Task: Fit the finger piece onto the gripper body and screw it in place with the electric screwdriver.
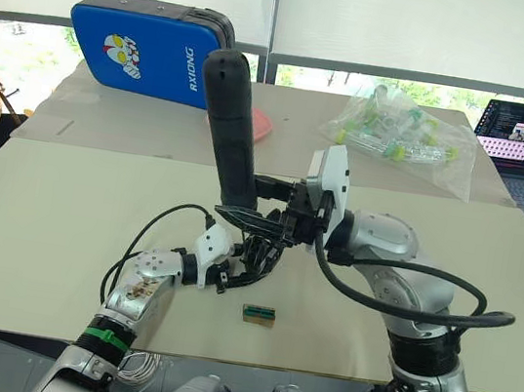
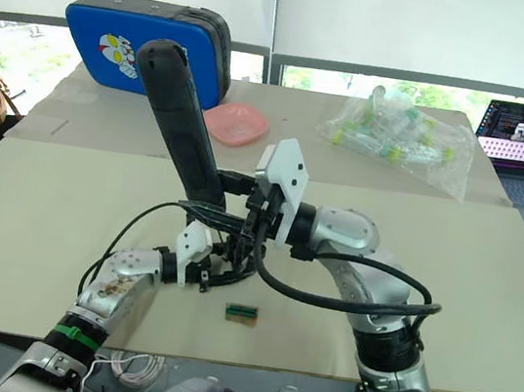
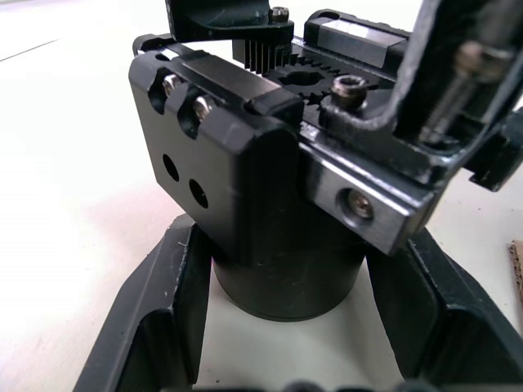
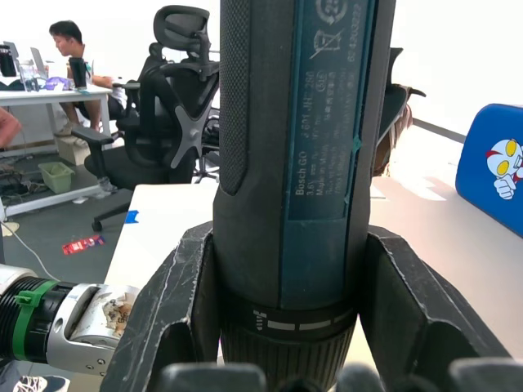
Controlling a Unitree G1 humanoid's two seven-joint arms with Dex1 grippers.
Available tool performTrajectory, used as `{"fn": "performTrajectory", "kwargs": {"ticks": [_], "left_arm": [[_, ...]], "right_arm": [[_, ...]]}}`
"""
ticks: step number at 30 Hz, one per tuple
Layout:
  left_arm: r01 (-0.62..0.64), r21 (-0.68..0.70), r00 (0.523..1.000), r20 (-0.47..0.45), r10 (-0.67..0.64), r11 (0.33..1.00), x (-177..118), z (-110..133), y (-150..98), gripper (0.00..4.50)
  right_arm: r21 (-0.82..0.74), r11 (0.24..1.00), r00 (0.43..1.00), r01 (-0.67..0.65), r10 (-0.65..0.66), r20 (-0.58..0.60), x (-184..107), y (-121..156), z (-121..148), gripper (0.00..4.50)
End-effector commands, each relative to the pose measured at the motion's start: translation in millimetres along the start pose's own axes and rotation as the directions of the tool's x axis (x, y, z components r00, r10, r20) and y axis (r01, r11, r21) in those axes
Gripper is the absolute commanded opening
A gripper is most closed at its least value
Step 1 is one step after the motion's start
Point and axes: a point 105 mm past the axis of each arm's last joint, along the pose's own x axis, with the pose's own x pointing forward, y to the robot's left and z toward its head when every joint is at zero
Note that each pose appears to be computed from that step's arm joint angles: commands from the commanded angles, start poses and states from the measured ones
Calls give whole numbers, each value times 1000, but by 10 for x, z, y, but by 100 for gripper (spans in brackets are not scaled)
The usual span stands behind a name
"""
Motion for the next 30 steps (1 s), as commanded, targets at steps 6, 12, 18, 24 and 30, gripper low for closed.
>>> {"fn": "performTrajectory", "kwargs": {"ticks": [6,12,18,24,30], "left_arm": [[9,-80,995,-94,-17,997,-30,-270,-76,228],[10,-79,995,-95,-18,997,-32,-271,-75,228],[10,-79,996,-93,-17,997,-31,-265,-74,228],[8,-81,995,-95,-16,997,-34,-270,-74,228],[8,-83,995,-96,-16,997,-42,-269,-77,228]], "right_arm": [[-29,1000,997,2,1,79,-3,34,170,195],[-24,1000,997,11,-9,77,-11,19,144,195],[-28,999,999,37,-36,39,-95,-19,-26,195],[-15,999,998,51,-50,38,-119,-31,-91,195],[8,997,996,74,-74,44,-92,-69,-124,195]]}}
